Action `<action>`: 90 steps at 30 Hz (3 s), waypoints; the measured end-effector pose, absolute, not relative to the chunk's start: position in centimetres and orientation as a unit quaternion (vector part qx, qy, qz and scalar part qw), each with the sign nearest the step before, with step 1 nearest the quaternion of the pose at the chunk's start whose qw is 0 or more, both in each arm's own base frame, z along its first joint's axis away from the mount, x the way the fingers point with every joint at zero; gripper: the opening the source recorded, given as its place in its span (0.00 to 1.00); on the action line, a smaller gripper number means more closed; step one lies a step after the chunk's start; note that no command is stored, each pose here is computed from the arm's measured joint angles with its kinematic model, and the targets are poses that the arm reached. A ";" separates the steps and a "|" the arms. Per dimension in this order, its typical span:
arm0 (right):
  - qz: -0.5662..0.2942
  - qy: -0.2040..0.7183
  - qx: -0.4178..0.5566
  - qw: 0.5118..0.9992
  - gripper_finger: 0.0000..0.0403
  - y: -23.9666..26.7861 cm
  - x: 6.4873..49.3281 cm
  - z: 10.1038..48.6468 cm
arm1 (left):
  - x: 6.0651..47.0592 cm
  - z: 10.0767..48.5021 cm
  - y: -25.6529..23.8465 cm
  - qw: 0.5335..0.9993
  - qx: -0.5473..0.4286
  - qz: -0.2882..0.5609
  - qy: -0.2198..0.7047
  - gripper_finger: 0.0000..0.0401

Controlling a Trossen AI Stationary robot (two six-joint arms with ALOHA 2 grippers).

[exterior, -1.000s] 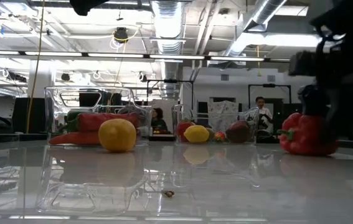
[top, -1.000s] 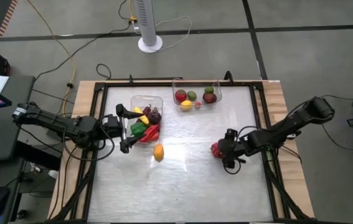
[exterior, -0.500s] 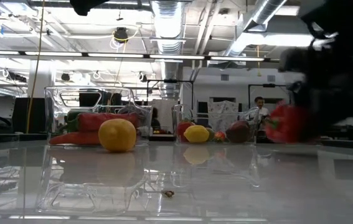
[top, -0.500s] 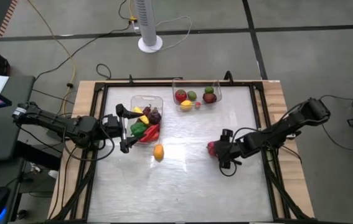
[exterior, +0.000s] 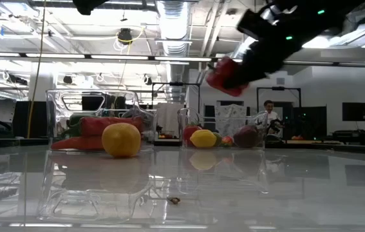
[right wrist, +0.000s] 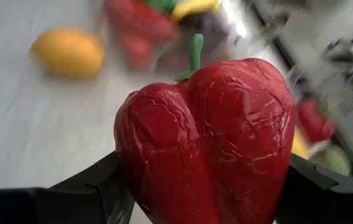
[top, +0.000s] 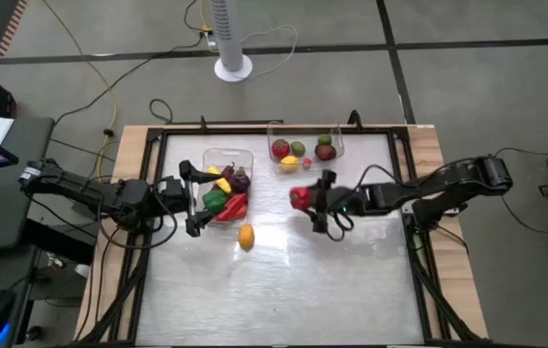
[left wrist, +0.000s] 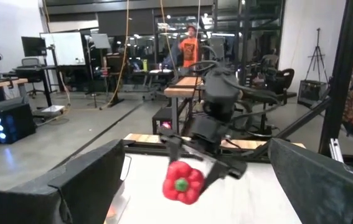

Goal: Sort produce into baskets
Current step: Put the red bell pepper into the left transparent bin, then put the yellow lemon into the top transparent bin

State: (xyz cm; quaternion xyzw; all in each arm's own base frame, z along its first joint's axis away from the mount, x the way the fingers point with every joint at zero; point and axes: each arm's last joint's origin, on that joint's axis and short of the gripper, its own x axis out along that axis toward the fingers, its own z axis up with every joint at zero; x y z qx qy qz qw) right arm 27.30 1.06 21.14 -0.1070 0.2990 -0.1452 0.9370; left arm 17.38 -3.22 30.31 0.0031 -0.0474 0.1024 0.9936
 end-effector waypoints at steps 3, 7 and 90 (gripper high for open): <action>-0.136 0.252 -0.100 0.953 0.77 -0.7 28.6 21.3 | 17.4 30.3 -3.2 0.993 0.005 0.103 -0.049 0.96; -0.101 0.187 -0.073 0.974 0.77 -2.6 31.3 21.4 | 17.4 30.5 -3.2 0.993 0.017 0.104 -0.055 0.96; -0.066 0.221 -0.101 0.968 0.91 8.0 43.8 9.7 | 17.3 30.0 -3.8 0.995 -0.011 0.093 -0.036 0.96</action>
